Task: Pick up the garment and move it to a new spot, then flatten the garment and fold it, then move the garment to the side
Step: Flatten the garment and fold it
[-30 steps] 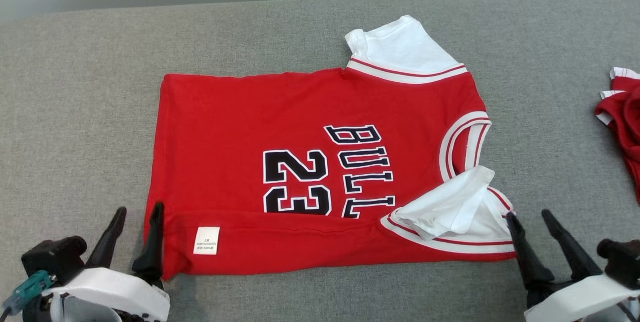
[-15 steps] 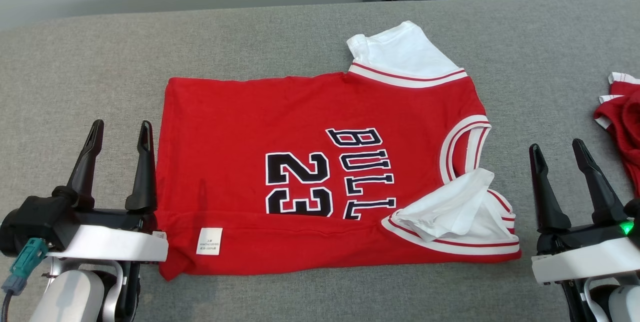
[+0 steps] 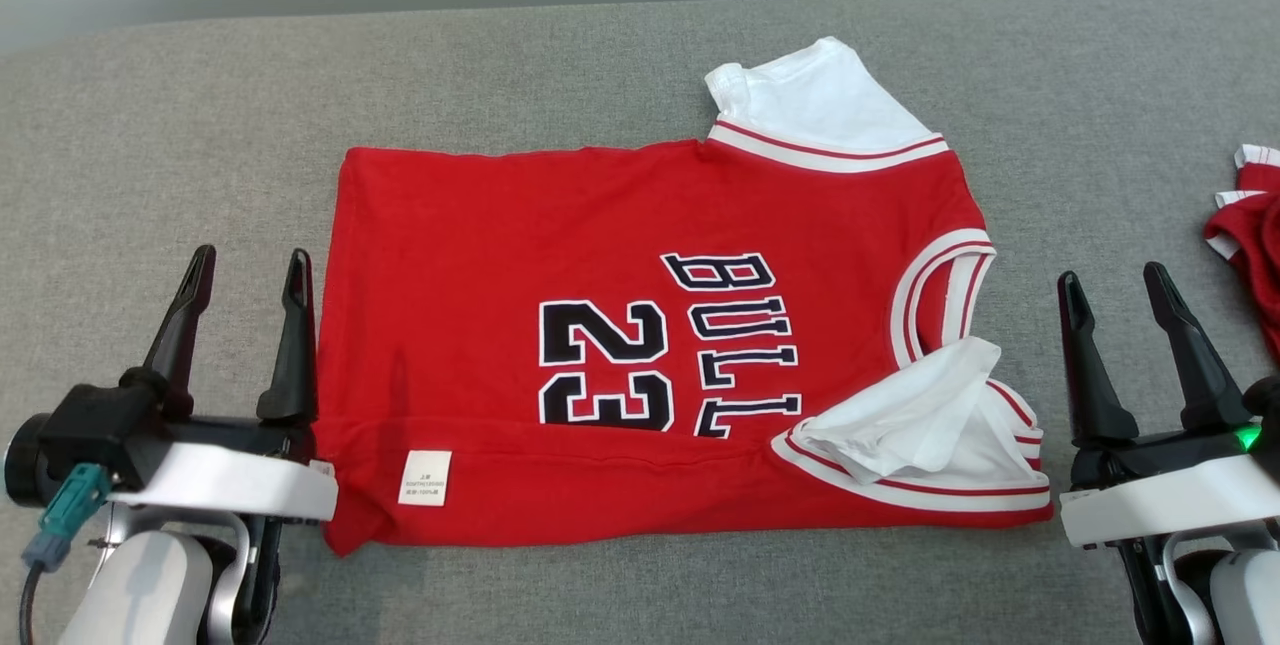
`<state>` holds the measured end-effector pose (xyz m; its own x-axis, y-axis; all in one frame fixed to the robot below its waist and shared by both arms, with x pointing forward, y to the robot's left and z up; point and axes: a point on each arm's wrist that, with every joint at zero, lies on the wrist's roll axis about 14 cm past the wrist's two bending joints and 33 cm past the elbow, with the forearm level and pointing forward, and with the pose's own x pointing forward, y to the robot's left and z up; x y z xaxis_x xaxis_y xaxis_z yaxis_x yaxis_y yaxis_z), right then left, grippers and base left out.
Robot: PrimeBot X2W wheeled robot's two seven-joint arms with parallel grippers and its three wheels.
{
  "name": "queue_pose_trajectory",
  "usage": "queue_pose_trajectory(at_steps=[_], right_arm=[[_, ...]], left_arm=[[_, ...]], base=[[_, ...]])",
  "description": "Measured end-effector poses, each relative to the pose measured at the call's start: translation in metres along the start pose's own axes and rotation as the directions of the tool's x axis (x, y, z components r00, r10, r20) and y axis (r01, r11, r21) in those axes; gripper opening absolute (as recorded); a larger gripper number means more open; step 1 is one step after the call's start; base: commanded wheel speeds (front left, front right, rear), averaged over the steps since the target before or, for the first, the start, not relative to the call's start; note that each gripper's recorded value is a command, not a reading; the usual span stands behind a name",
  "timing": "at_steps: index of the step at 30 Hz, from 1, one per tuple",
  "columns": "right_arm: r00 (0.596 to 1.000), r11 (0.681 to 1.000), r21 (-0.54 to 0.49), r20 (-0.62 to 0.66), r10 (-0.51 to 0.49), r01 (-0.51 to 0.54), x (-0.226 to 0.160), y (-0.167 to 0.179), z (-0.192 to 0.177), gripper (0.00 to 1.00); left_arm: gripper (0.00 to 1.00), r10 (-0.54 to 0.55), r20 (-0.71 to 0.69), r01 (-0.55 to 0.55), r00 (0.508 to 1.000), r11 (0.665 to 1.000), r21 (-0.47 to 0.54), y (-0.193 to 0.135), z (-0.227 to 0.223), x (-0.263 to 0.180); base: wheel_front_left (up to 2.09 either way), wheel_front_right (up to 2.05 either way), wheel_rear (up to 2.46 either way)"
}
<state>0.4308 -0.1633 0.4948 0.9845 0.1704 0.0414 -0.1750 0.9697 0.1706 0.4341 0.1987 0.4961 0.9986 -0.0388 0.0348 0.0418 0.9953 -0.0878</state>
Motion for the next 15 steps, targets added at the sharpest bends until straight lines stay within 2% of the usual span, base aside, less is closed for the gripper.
queue_pose_trajectory(at_steps=[8, 15], right_arm=[[1.0, 1.0, 0.008, -0.003, 0.008, -0.008, 0.013, -0.001, -0.005, 1.0], [1.0, 1.0, 0.02, -0.02, 0.009, -0.008, 0.026, -0.004, -0.018, 1.0]], left_arm=[[1.0, -0.084, -0.061, 0.081, 0.995, 0.996, -0.039, -0.012, -0.005, 0.051], [1.0, -0.145, -0.254, 0.137, 0.956, 0.989, -0.046, -0.01, -0.048, 0.104]], base=[[0.0, 0.0, 0.0], [0.0, 0.0, 0.0]])
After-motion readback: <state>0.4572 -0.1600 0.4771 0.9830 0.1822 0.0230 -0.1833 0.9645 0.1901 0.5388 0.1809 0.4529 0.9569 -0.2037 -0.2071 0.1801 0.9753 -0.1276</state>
